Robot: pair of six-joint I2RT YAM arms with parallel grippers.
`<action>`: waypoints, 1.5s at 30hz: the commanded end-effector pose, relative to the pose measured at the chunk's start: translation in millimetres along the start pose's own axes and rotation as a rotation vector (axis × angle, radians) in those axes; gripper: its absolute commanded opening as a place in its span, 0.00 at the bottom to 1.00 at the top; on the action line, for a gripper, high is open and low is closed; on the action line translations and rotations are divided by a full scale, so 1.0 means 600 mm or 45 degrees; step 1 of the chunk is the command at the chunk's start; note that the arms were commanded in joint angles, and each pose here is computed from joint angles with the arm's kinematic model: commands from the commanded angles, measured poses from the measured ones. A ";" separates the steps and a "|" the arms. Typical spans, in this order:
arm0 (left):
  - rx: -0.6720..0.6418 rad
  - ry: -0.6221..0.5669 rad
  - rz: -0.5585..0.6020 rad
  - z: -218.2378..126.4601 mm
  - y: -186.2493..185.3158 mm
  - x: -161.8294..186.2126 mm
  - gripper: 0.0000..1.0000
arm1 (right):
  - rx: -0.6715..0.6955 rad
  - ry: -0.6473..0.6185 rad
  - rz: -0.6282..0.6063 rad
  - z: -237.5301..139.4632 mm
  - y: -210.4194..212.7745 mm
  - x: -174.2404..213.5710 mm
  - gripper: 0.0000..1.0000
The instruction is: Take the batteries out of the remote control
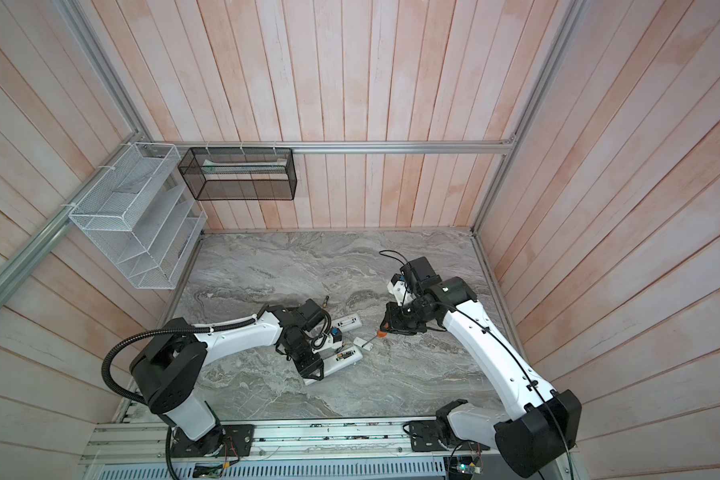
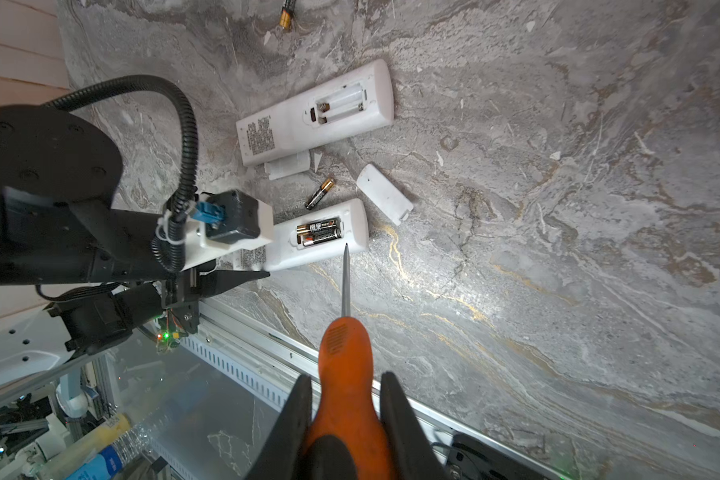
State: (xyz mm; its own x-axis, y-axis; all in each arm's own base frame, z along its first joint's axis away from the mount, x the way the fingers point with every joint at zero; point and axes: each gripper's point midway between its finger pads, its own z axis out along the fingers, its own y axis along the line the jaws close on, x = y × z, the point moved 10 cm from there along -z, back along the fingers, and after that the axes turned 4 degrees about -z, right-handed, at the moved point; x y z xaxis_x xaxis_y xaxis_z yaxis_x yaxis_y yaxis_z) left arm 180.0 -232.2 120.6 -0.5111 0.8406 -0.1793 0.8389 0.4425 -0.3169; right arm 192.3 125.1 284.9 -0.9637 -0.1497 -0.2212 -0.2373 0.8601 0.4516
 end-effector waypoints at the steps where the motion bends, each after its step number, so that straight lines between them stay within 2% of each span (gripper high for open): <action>1: -0.234 0.032 0.181 0.023 -0.004 0.014 0.08 | -0.053 0.047 -0.082 0.004 0.005 0.020 0.05; 6: -0.296 -0.009 0.283 0.034 -0.002 0.032 0.08 | -0.098 0.062 -0.102 0.020 0.004 0.029 0.05; 15: -0.378 -0.066 0.411 0.024 -0.001 0.046 0.09 | -0.055 0.102 -0.131 0.034 -0.004 0.032 0.05; 26: -0.453 -0.060 0.428 0.022 0.001 0.047 0.09 | -0.063 0.144 -0.136 0.061 -0.008 0.039 0.05; 45: -0.472 -0.064 0.428 0.020 -0.001 0.046 0.08 | -0.078 0.164 -0.080 0.087 -0.019 0.052 0.05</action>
State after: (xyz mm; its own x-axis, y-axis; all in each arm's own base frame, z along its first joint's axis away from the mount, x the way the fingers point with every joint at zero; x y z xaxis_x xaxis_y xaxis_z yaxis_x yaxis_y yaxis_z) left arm 155.0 -225.7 114.2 -0.1830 0.9243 -0.3349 0.9805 0.1965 0.0065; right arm 176.5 137.0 233.7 -0.9471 -0.2696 -0.1739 -0.3207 0.8121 0.4875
